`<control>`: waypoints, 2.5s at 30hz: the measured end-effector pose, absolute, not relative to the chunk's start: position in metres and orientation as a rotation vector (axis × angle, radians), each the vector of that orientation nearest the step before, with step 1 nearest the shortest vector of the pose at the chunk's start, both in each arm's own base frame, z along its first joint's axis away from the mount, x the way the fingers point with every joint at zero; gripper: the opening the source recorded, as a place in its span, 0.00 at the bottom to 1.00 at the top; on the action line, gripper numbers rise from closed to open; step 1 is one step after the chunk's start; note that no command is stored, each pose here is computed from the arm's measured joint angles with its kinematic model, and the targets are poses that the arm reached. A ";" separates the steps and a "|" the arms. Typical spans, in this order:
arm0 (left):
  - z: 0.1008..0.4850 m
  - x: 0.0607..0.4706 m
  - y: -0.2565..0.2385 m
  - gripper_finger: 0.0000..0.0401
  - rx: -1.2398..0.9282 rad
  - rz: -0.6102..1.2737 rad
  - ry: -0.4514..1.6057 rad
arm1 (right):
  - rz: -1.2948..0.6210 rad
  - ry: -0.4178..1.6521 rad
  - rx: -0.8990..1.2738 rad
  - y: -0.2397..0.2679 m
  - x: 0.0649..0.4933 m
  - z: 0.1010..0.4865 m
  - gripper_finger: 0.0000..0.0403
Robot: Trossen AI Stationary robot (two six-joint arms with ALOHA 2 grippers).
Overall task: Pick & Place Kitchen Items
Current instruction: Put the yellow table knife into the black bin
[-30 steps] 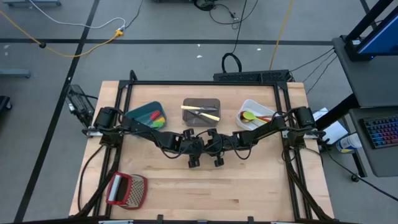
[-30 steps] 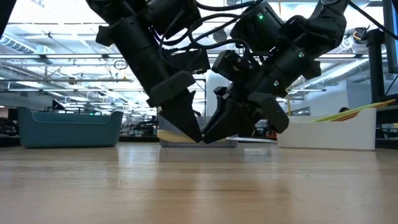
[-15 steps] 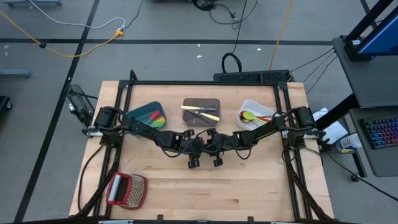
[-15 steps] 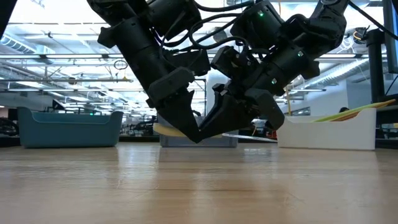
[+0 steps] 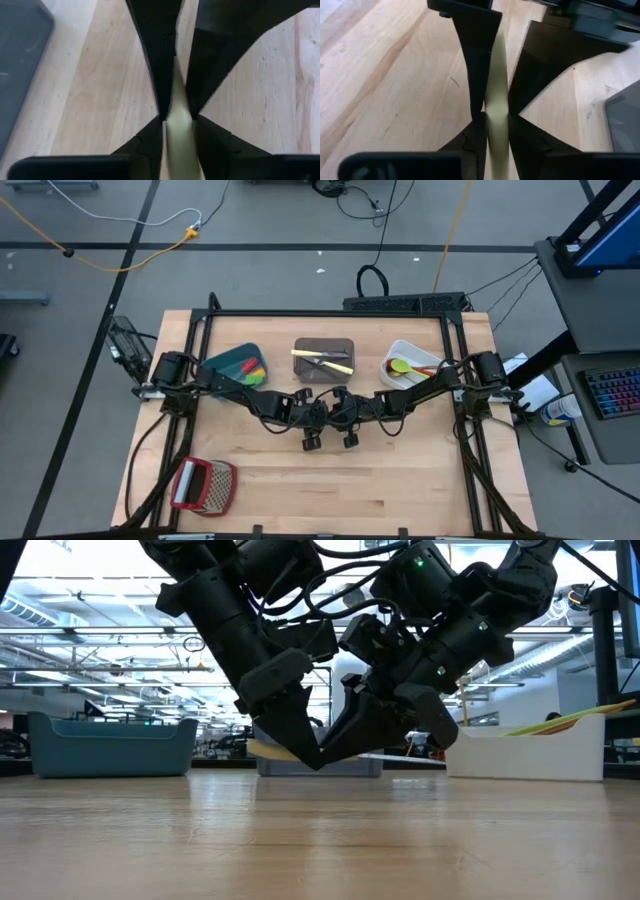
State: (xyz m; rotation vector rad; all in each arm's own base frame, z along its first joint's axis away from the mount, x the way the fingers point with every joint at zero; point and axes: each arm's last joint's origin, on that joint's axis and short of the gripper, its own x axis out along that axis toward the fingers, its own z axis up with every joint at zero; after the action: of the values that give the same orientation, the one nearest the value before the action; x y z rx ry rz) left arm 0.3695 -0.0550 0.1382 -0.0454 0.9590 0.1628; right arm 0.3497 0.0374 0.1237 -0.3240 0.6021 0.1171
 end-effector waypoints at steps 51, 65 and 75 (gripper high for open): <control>0.229 0.338 -0.008 0.14 -0.153 0.276 0.952 | -0.092 0.830 -0.311 0.099 0.295 0.155 0.40; 0.220 0.324 0.071 0.14 -0.261 0.267 1.072 | -0.101 0.851 -0.301 0.098 0.293 0.153 0.40; 0.214 0.319 0.085 0.16 -0.098 0.179 1.142 | -0.102 0.851 -0.303 0.098 0.293 0.153 0.40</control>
State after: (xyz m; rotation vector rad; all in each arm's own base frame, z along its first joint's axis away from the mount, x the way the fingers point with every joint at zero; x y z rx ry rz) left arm 0.3186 0.0854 0.2143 -0.0979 1.1423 0.1791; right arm 0.2934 0.0976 0.1529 -0.3032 0.8505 -0.1024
